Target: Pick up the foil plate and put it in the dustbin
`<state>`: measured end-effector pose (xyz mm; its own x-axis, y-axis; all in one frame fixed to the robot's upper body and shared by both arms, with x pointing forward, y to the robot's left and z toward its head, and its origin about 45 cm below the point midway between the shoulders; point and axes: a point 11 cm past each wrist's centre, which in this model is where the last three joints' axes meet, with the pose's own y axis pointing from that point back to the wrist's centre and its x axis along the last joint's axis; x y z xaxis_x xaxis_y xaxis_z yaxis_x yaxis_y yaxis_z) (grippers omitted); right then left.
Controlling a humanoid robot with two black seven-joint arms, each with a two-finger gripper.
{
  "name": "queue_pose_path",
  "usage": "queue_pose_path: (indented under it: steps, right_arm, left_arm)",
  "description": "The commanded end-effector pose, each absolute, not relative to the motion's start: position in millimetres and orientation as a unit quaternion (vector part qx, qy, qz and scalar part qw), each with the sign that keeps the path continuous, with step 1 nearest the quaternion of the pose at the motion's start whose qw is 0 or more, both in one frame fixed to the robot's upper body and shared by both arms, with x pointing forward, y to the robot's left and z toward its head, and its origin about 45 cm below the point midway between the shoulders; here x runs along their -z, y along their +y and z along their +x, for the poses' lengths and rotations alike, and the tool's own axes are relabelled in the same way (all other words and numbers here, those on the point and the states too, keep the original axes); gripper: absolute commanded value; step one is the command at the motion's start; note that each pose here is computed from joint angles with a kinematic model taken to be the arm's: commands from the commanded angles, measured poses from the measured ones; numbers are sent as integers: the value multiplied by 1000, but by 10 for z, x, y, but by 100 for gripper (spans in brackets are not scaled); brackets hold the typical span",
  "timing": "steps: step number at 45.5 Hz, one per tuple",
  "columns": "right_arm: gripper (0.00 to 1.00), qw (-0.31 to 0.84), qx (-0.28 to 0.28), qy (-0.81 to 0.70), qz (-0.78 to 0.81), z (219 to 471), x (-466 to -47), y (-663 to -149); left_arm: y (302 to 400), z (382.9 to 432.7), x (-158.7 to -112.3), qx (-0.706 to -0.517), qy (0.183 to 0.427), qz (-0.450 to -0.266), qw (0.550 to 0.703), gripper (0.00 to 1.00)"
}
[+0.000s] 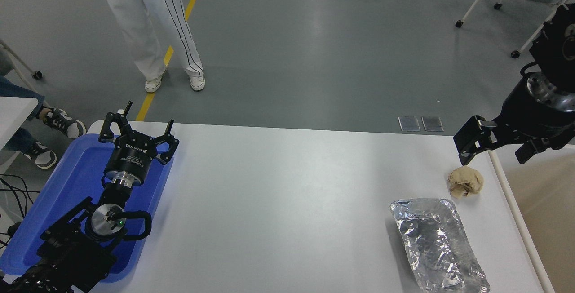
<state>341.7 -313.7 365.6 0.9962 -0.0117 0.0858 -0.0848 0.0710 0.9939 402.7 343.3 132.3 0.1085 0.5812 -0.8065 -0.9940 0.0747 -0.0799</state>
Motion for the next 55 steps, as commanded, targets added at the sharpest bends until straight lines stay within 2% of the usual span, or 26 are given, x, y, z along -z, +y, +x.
queue_pose_path:
  steps: [1,28,55]
  right_arm:
    - [100,728,-4,-57,683,3396,-3670,-3222]
    - [100,727,10,-66,683,3370,-3653,-3264]
    - [100,736,50,-28,674,3253,-3209,-3479]
  left_arm:
    - [3436,4028,-1325,-592,308,-335,665,100]
    - [3436,4028,-1325,-592,308,-335,665,100]
    - [3440,4023,-1320,-593,308,-336,664,100]
